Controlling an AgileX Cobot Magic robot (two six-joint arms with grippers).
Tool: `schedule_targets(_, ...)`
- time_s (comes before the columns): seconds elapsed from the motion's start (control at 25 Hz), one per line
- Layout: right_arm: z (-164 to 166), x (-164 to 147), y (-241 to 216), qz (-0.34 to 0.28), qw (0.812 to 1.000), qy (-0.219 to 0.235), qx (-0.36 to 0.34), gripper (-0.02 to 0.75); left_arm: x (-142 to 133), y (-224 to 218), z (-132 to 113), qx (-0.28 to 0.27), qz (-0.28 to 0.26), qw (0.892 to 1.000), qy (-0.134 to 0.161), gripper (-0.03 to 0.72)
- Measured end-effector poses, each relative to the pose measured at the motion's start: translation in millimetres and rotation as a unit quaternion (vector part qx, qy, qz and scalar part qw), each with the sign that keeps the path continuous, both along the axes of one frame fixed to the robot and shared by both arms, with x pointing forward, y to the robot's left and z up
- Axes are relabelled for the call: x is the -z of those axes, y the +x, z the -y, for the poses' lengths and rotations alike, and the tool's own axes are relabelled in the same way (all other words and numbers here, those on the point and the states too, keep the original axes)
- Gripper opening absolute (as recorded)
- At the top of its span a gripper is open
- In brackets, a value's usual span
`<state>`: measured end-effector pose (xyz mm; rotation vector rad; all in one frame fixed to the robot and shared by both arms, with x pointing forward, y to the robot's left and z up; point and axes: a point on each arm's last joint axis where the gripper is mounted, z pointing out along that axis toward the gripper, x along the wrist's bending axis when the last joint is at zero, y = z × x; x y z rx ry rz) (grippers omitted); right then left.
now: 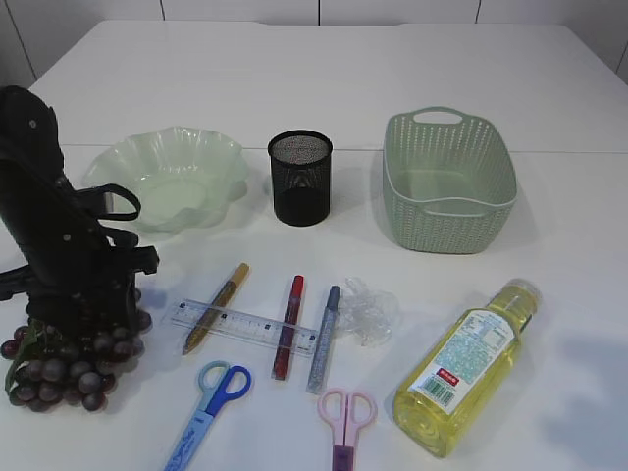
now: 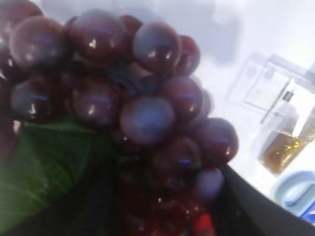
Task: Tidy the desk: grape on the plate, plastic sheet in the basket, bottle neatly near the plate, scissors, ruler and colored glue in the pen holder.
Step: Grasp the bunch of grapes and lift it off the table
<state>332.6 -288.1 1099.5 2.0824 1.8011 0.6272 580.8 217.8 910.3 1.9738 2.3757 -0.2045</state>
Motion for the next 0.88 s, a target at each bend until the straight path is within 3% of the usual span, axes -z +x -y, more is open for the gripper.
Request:
schedule_targets(0.16, 0.0, 0.0, 0.0, 0.000, 1.000, 0.000, 0.000, 0.490, 0.4, 0.1, -2.5, 0.011, 0.002, 1.000, 0.014, 0.260)
schedule_targets(0.32, 0.4, 0.0, 0.1, 0.000, 1.000, -0.002, 0.000, 0.490, 0.7, -0.4, -7.0, 0.031, 0.000, 0.999, 0.037, 0.167)
schedule_targets(0.56, 1.0, 0.0, 0.1, 0.001, 1.000, -0.006, 0.001, 0.489, -1.6, -1.2, -8.5, 0.039, -0.001, 0.998, 0.044, 0.144)
schedule_targets(0.88, 1.2, 0.0, 0.2, 0.001, 1.000, -0.007, 0.001, 0.490, -30.7, -10.5, -11.6, 0.047, 0.002, 0.998, 0.049, 0.141)
